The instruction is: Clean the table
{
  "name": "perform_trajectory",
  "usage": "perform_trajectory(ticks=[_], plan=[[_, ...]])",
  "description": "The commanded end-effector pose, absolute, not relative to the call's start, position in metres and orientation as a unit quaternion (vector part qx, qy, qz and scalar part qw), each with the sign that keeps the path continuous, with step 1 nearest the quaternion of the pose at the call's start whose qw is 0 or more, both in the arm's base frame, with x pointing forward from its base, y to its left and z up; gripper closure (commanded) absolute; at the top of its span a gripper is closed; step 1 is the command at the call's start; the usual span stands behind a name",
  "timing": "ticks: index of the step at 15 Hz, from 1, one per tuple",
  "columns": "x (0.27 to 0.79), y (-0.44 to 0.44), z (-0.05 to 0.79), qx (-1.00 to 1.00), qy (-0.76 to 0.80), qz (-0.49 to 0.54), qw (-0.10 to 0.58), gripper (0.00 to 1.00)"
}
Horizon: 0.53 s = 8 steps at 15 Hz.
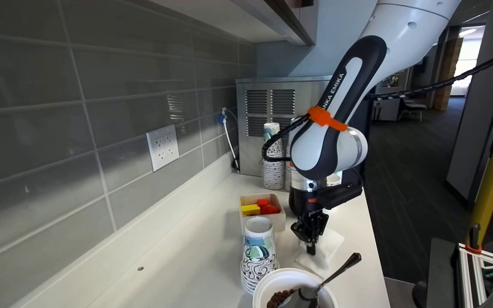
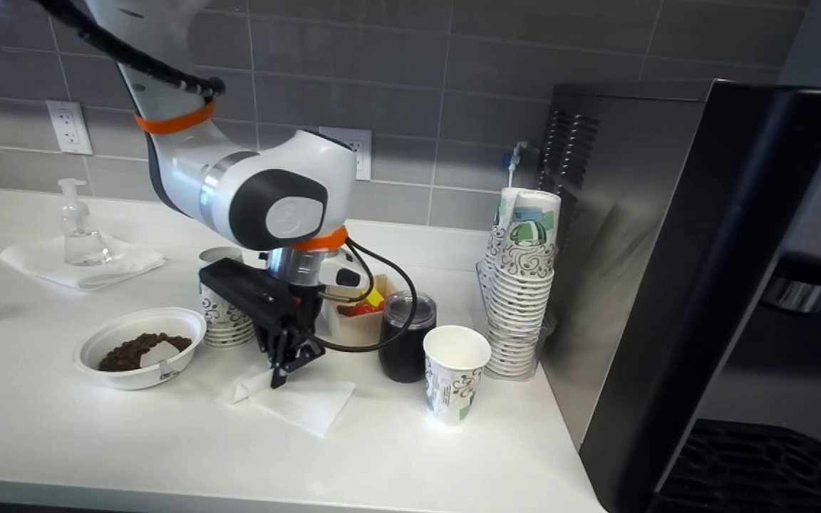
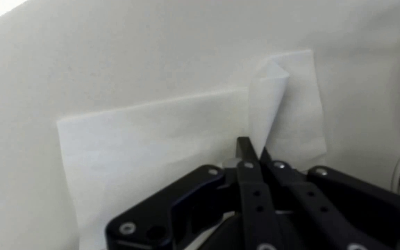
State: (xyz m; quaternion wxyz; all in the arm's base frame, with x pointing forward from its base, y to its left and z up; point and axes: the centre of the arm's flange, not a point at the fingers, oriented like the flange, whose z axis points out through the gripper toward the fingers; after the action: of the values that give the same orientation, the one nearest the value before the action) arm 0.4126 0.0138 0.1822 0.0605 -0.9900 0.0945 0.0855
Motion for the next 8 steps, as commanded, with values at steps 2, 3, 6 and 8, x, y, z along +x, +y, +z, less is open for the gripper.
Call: perform_trajectory(ticks=[2, 3, 6, 8], plan=[[0.3874, 0.0256, 0.1812, -0.988, 0.105, 0.079, 0.084, 0.85], [0.3867, 0.0259, 0.1815, -0.987, 0.115, 0.075, 0.086, 0.76], [0.3844, 0.0264, 0.1813, -0.985, 0.131, 0.072, 0.085, 0.43], [0.3825, 0.0275, 0.182, -0.986, 0.128, 0.072, 0.082, 0.28]])
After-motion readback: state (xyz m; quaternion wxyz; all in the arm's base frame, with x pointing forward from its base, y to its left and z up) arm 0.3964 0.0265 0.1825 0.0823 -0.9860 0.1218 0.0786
